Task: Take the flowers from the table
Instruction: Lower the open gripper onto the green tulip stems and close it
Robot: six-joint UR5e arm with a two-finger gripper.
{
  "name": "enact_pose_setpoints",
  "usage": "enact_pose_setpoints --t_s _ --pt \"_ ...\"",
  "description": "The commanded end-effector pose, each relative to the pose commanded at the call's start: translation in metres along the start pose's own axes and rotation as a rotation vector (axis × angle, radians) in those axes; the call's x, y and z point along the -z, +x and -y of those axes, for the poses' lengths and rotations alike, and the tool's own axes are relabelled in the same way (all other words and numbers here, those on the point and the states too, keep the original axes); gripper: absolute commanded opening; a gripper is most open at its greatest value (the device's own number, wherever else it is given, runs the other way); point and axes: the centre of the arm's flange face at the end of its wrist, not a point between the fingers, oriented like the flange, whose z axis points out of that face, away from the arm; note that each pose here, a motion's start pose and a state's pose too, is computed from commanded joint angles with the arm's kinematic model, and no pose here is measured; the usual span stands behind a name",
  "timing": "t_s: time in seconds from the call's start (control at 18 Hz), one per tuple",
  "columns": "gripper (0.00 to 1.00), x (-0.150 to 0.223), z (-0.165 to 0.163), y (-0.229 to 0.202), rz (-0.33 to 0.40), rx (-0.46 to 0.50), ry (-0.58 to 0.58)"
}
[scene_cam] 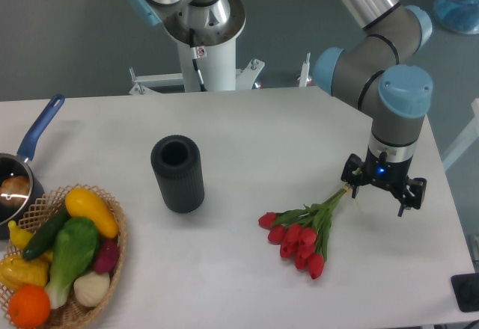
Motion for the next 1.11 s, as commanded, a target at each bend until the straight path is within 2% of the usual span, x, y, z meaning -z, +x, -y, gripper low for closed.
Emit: enact_pose_setpoints --t_s 0.28,0.56,0.72,1.11 --pt "1.00 -0.016 0.004 0.008 -0.014 -0.009 -0.004" --pt "1.00 -0.048 -0.013 0.047 -0.068 -0.006 -0.020" --pt "1.00 -0.049 -0.013 0.050 -0.076 -0.053 -0.020" --pt "1.00 -0.059 -0.001 0.057 -0.089 -0.074 -0.017"
